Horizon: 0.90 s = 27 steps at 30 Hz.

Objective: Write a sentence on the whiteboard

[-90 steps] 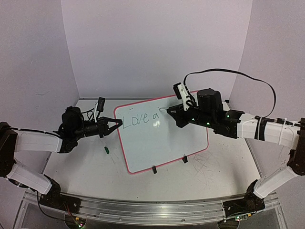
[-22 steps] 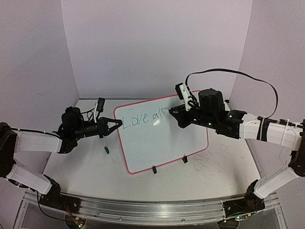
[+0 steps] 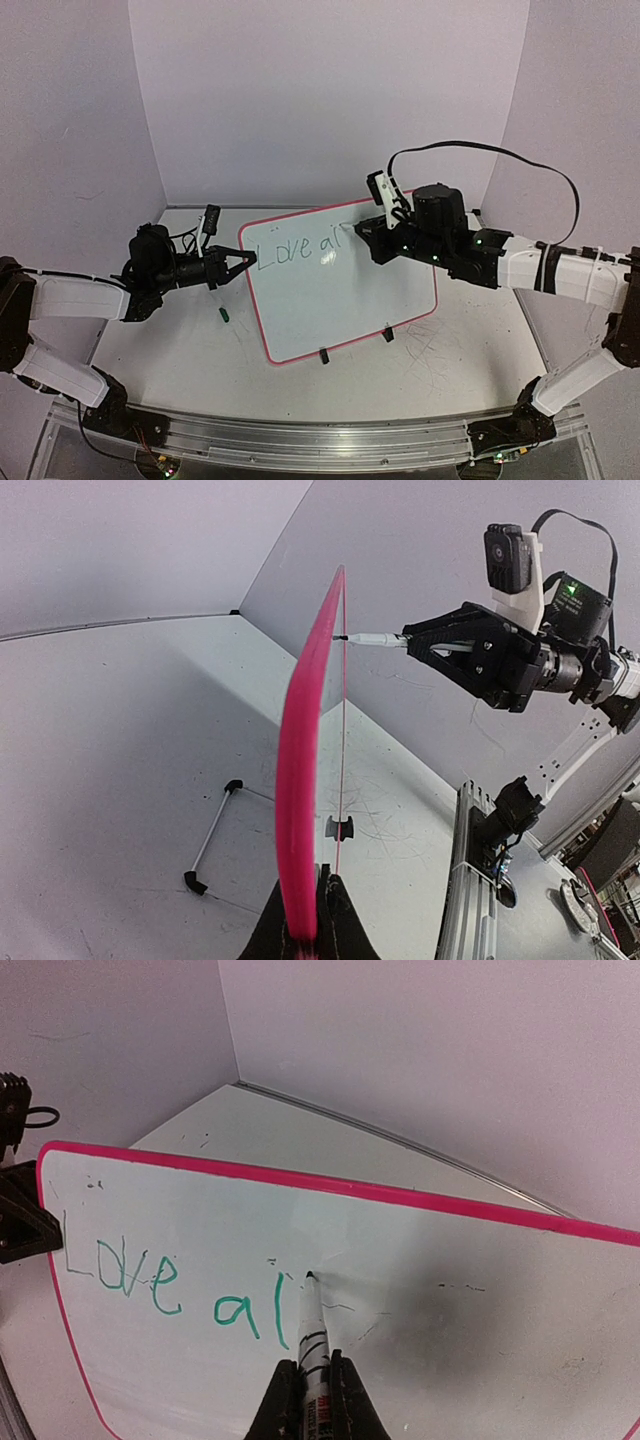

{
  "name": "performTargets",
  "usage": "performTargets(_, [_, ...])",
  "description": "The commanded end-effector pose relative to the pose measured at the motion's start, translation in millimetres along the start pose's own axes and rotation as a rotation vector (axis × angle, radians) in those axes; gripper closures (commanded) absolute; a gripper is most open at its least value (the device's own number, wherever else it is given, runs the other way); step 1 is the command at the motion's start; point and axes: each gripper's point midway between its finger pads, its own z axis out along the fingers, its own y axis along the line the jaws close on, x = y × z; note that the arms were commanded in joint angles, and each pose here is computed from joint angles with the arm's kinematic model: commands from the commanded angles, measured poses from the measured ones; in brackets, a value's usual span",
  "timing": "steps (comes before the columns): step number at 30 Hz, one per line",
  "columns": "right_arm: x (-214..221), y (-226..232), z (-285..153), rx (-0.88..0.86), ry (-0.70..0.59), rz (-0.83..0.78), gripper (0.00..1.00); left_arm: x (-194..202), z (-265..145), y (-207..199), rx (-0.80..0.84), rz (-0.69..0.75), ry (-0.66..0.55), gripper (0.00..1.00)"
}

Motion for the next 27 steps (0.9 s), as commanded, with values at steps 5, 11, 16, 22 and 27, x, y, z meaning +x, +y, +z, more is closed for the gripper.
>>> performTargets(5, [-9, -4, -1, 0.013, -0.039, 0.023, 1.0, 15, -2, 11, -0.06, 0.042, 0.038, 1.0])
performTargets(11, [7, -4, -3, 0.012, -0.001, 0.031, 1.0, 14, -2, 12, -0.061, 0.042, 0.037, 1.0])
performTargets(16, [17, -4, -6, 0.007, 0.019, 0.041, 1.0, 14, -2, 11, -0.06, 0.043, 0.036, 1.0])
performTargets(22, [28, -6, -9, 0.011, 0.042, 0.049, 1.0, 14, -2, 12, -0.059, 0.041, 0.039, 1.0])
performTargets(27, [36, -6, -10, 0.012, 0.058, 0.048, 1.0, 14, -2, 11, -0.058, 0.042, 0.039, 1.0])
